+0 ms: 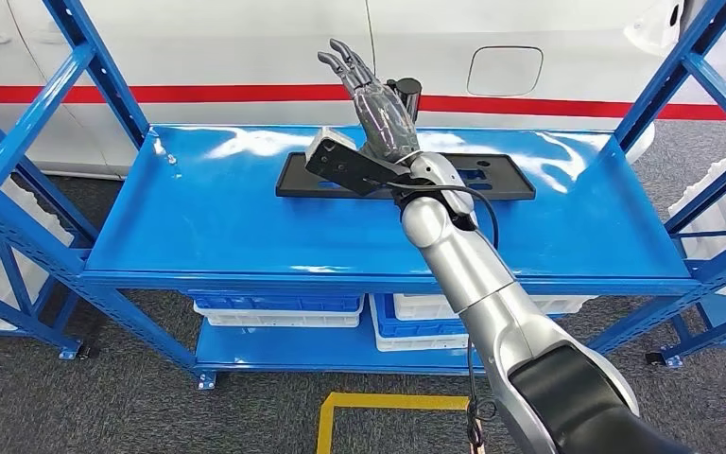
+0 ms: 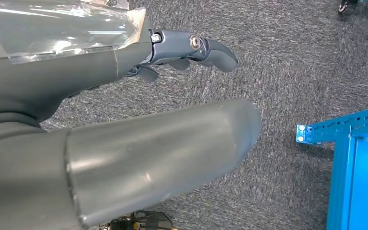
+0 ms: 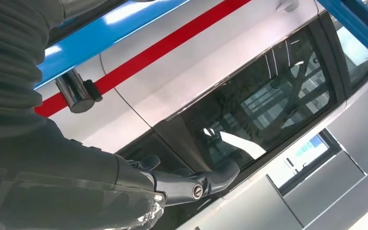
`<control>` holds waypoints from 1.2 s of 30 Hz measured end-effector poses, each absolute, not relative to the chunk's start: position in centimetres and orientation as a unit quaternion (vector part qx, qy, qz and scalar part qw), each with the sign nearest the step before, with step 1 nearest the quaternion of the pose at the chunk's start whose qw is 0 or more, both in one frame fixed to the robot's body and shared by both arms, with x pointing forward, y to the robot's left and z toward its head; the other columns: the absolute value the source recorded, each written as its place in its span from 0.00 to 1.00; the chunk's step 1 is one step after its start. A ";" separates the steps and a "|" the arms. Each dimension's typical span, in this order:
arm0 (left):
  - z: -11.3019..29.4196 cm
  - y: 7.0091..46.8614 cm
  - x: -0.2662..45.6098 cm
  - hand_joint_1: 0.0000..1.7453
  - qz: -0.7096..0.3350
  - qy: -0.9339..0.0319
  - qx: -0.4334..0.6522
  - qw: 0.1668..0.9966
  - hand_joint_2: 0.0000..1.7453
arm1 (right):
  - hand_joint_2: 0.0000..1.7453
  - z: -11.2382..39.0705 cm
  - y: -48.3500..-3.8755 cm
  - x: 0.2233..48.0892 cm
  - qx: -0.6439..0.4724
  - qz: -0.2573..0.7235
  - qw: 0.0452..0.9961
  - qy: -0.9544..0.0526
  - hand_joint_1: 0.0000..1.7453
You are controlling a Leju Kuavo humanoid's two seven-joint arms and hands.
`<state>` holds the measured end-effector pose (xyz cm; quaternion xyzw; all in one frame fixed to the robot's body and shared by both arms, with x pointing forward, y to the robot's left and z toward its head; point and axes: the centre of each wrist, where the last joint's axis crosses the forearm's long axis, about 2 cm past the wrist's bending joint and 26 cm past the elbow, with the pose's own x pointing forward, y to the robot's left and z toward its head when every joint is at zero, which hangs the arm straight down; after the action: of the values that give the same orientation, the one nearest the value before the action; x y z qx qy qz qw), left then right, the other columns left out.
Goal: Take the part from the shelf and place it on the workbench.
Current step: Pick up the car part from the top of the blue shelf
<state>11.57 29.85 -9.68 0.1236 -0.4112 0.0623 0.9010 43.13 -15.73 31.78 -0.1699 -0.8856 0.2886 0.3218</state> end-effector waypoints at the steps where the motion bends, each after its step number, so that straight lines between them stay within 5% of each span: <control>1: -9.7 29.8 11.6 0.00 0.062 -0.411 0.123 0.901 0.00 | 1.00 31.8 -15.8 43.2 -0.170 0.288 0.322 -0.886 0.00; 36: -9.7 30.1 11.4 0.00 0.081 -0.408 0.132 0.900 0.00 | 1.00 31.9 -15.1 43.7 -0.160 0.286 0.319 -0.889 0.00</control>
<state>11.39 30.14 -9.74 0.1322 -0.4083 0.0811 0.8996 43.70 -15.08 31.94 -0.1602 -0.8892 0.2857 0.3193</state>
